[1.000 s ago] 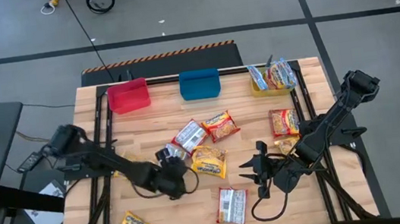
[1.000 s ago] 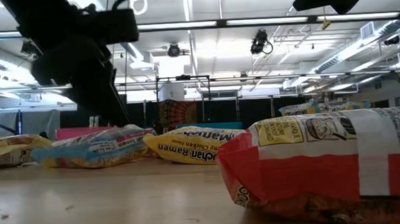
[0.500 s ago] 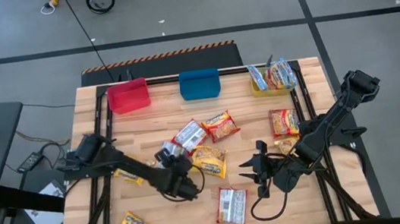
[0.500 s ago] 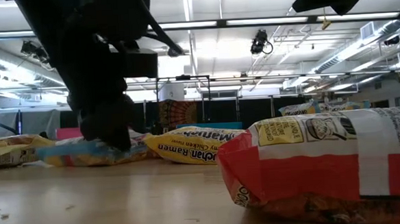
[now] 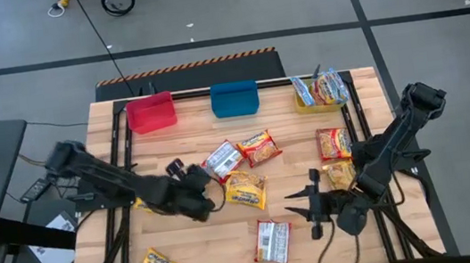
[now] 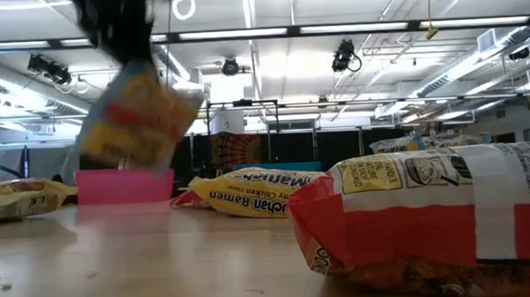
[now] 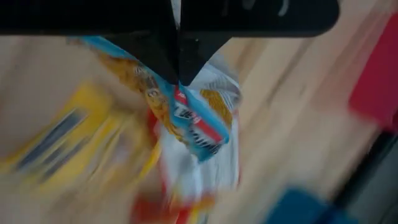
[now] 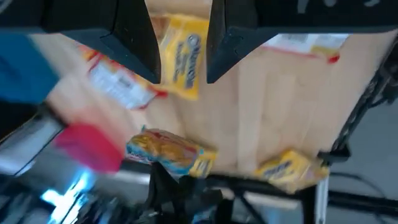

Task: Sort Maruchan noodles
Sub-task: Put the blue noodle pack into the yellow bin

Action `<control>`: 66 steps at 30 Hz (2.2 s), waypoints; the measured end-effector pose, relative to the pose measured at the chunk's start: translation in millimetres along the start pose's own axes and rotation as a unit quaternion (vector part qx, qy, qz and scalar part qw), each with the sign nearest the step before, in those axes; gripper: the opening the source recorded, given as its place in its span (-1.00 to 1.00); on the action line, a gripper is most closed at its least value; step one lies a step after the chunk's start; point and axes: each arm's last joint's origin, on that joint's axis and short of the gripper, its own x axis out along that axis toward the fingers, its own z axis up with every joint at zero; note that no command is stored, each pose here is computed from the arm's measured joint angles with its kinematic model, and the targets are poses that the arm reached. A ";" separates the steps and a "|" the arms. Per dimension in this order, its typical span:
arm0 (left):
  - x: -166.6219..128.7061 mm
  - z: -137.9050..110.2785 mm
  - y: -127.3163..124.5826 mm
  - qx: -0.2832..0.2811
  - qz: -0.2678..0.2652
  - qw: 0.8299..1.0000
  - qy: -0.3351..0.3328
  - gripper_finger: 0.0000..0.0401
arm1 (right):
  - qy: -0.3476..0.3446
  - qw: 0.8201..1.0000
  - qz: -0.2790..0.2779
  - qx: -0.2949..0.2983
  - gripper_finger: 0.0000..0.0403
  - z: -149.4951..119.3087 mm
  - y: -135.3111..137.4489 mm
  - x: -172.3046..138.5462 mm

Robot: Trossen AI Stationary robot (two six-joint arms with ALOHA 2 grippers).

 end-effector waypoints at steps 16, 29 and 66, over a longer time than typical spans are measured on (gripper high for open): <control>-91.2 58.7 -21.2 0.135 -0.312 0.869 -0.360 -0.99 | -0.144 0.972 0.118 0.145 0.00 -38.7 24.7 80.9; -100.7 75.3 -32.9 0.154 -0.394 0.774 -0.471 -1.00 | -0.400 0.897 0.185 0.034 0.87 15.3 10.3 103.8; -109.9 8.1 49.6 0.129 -0.169 0.952 -0.220 -0.22 | -0.027 0.982 -0.134 0.131 -0.25 68.7 -75.8 63.7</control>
